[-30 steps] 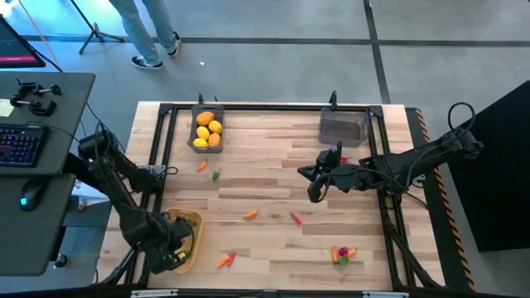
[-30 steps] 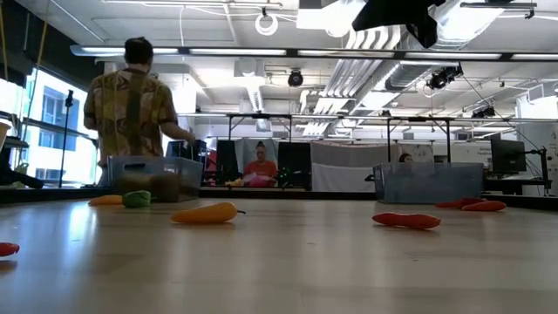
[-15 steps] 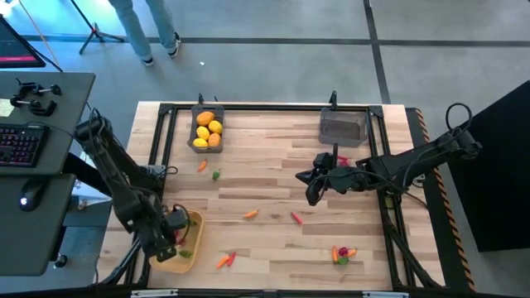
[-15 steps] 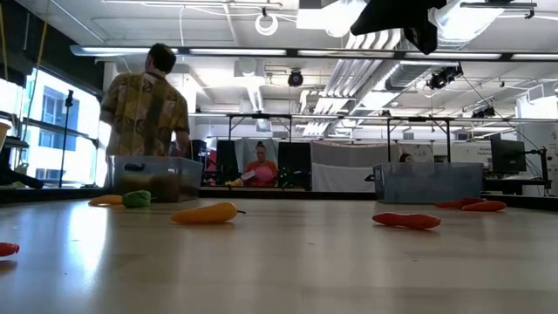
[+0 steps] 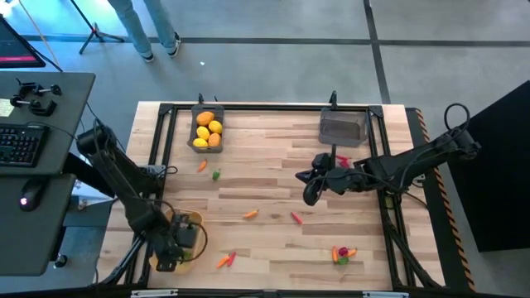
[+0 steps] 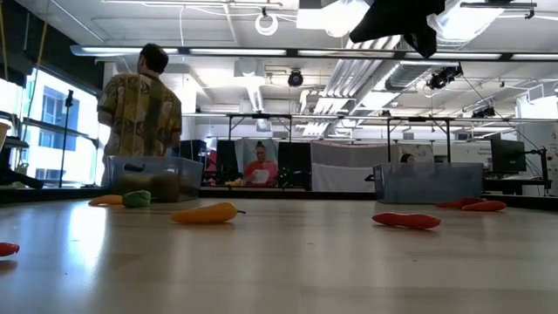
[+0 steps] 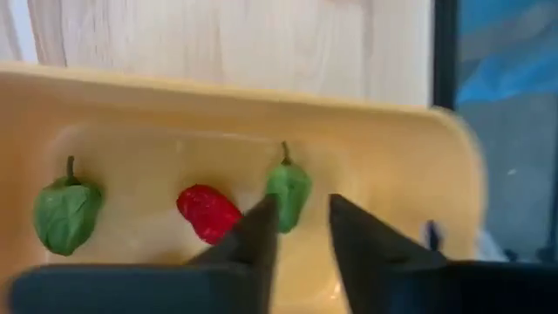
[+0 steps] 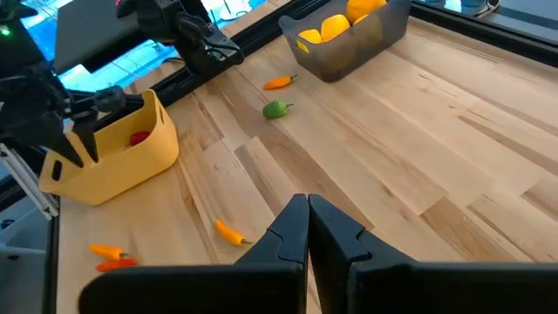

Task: Sort produce into baskets
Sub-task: Adjust the yellow bin, then put the top red bell pepper into the yellow bin, then put the red bell pepper into the yellow bin

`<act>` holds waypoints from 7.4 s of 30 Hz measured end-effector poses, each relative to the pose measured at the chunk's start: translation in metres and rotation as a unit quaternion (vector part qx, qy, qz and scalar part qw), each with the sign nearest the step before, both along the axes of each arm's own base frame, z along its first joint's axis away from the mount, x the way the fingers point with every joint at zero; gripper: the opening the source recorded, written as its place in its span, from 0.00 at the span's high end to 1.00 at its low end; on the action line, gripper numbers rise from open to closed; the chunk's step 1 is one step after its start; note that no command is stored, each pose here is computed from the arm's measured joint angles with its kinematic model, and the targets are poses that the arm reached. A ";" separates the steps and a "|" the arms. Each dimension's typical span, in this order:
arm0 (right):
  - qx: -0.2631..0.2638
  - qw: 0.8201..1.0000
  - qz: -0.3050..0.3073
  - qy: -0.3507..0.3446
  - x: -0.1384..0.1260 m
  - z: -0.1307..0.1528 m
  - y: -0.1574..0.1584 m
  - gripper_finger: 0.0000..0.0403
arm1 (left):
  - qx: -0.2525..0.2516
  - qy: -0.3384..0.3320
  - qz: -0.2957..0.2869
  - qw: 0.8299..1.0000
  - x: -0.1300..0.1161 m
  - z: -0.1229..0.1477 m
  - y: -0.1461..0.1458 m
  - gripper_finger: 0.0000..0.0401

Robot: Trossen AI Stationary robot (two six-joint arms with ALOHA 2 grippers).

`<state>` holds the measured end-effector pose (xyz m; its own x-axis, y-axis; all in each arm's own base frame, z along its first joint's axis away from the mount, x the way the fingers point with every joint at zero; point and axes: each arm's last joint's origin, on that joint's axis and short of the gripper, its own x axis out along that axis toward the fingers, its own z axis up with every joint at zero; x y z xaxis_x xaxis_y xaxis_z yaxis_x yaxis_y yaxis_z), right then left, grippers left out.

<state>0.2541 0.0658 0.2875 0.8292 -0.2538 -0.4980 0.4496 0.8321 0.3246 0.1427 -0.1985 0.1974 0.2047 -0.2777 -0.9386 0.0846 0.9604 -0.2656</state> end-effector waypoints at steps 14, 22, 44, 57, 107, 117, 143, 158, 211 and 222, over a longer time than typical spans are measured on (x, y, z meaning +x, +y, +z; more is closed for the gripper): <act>-0.007 0.999 0.003 0.035 0.010 -0.017 0.003 1.00 | 0.068 -0.025 0.019 0.997 0.025 -0.014 0.014 1.00; -0.015 0.999 0.008 0.046 0.012 -0.020 0.004 1.00 | 0.011 0.004 0.026 1.000 0.031 -0.013 0.013 1.00; -0.022 0.998 0.013 0.052 0.012 -0.021 0.004 1.00 | -0.087 -0.018 0.031 0.996 0.045 -0.006 0.006 1.00; -0.006 0.997 -0.038 0.063 0.006 -0.021 -0.004 1.00 | -0.126 0.027 0.076 0.989 0.034 0.018 0.026 1.00; 0.203 0.861 -0.222 0.411 -0.075 -0.141 -0.145 0.92 | -0.031 -0.479 0.324 0.815 0.012 0.146 0.107 1.00; 0.152 0.980 -0.123 0.040 -0.008 -0.053 -0.117 0.98 | 0.038 -0.491 0.447 0.746 0.034 0.146 0.143 1.00; 0.103 0.970 0.188 -0.115 0.253 -0.111 0.067 0.98 | 0.080 -0.473 0.393 0.785 0.045 0.143 0.167 1.00; 0.101 0.954 0.234 -0.161 0.328 -0.135 0.081 0.87 | 0.074 -0.471 0.388 0.789 0.045 0.143 0.166 1.00; 0.115 0.906 0.249 0.323 0.045 -0.020 0.035 0.52 | 0.075 -0.477 0.409 0.775 0.044 0.144 0.167 1.00; 0.201 0.875 0.214 0.385 -0.050 -0.050 0.132 0.52 | 0.084 -0.478 0.416 0.769 0.044 0.144 0.168 1.00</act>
